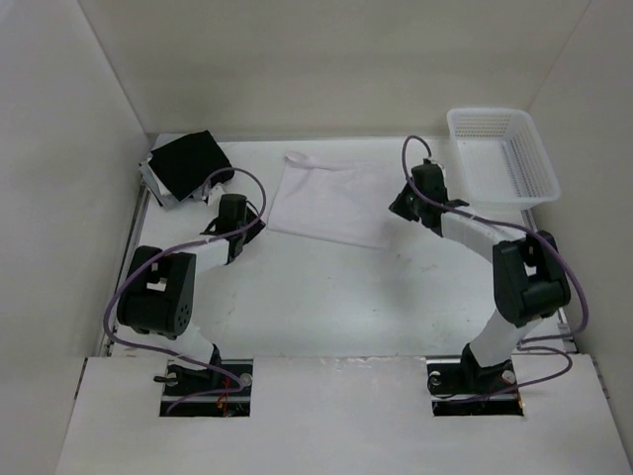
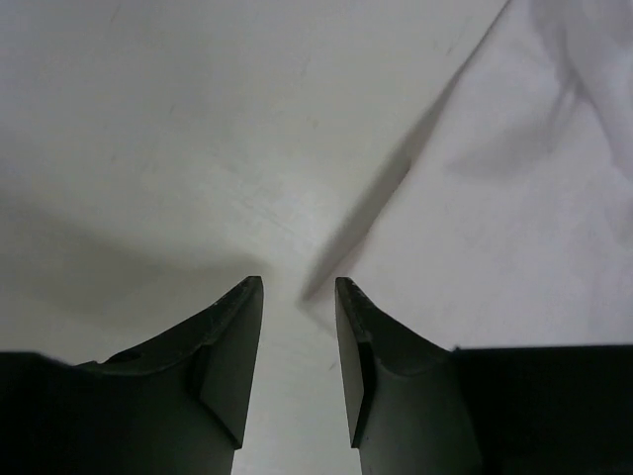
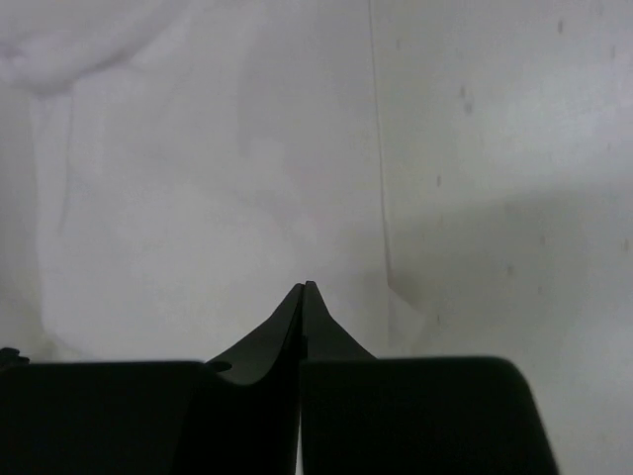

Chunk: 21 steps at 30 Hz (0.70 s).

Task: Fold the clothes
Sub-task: Fold the tank top

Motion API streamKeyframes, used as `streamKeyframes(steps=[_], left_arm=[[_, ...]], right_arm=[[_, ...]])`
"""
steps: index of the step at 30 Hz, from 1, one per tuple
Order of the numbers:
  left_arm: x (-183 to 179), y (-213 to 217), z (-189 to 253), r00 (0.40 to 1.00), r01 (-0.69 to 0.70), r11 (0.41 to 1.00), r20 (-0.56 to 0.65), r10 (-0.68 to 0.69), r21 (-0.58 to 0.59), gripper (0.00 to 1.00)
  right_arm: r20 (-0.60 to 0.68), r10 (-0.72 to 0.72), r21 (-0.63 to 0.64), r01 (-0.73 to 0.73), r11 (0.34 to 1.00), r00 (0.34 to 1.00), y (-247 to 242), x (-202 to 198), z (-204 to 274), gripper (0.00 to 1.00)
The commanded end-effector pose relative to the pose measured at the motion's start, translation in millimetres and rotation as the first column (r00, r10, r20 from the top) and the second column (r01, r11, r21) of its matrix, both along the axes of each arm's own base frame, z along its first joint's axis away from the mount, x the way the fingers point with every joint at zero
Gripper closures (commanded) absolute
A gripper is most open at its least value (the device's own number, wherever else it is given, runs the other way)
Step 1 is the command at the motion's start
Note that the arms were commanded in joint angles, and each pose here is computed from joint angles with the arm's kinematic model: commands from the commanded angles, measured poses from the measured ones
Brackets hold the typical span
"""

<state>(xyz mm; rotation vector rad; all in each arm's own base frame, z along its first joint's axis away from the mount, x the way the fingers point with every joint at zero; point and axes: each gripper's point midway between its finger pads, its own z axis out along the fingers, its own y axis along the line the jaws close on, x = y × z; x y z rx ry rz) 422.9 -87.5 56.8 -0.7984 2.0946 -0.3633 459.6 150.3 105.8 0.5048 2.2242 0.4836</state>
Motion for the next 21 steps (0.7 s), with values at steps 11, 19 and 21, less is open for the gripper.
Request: streamKeyframes(steps=[11,19,21], left_arm=[[6.9,-34.6,16.7,0.986,0.113,0.968,0.146,-0.082,-0.223,0.6],[10.0,-28.9,-7.4,0.996,0.069,0.981,0.076,-0.056,-0.182,0.64],[10.2,-29.1,-12.2,0.996,0.066,0.982,0.063,-0.056,-0.178,0.68]], right_arm=[[0.1,-0.018,0.142,0.004,0.99,0.995,11.6,-88.0,-14.9,0.63],[0.023,-0.034,0.167,0.03,0.986,0.999,9.7,-89.5,-46.0,0.59],[0.015,-0.032,0.185,0.028,0.982,0.999,13.0,-88.8,-50.0,0.59]])
